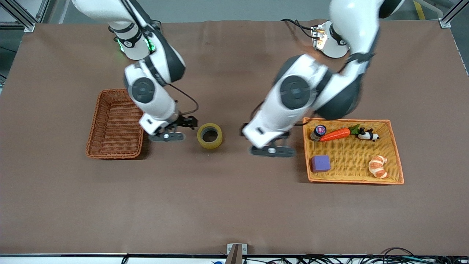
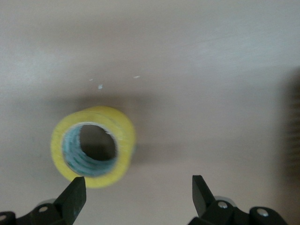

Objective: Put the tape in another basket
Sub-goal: 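Grasp the tape roll with the right gripper while the left gripper withdraws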

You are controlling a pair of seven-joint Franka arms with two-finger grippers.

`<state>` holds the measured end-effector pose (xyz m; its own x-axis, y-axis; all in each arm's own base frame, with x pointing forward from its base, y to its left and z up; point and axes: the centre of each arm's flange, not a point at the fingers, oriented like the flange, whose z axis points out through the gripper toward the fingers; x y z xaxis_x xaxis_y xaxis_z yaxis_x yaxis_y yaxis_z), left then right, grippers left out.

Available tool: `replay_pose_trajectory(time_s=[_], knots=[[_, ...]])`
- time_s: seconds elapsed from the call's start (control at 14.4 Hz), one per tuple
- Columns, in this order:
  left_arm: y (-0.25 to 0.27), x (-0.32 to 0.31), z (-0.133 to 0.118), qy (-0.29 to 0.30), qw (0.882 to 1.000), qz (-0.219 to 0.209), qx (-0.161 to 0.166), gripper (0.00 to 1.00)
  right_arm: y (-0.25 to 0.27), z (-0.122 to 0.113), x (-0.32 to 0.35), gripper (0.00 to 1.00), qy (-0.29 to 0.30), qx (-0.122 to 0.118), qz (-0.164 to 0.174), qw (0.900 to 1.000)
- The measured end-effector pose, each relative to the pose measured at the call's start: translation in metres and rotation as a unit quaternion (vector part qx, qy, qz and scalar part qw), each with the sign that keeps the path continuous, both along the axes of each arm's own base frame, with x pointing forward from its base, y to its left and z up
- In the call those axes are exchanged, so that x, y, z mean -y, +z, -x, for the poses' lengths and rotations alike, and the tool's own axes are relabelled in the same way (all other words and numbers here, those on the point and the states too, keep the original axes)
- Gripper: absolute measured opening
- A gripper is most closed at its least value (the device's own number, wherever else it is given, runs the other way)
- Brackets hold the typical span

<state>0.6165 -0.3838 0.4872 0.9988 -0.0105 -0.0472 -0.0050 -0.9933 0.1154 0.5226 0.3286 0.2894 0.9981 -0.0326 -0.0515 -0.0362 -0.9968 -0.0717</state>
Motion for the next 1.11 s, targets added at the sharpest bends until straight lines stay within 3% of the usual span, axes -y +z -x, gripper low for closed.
replay_pose_trajectory(time_s=[0.21,0.42,0.83,1.11], knots=[[0.039,-0.077,-0.015,0.032,0.999,-0.006,0.004,1.00,-0.042,0.021,-0.036,1.00,0.005,-0.001,0.003,1.000],[0.064,-0.144,-0.022,0.022,1.000,-0.008,0.019,1.00,-0.067,0.021,-0.040,1.00,-0.001,0.007,0.001,1.000],[0.097,-0.230,0.007,0.005,0.999,-0.029,0.031,1.00,-0.098,0.029,-0.028,0.96,-0.006,0.022,-0.003,1.000],[0.104,-0.270,0.017,-0.012,0.999,-0.038,0.034,1.00,-0.098,0.036,-0.036,0.54,-0.003,0.022,-0.002,1.000]])
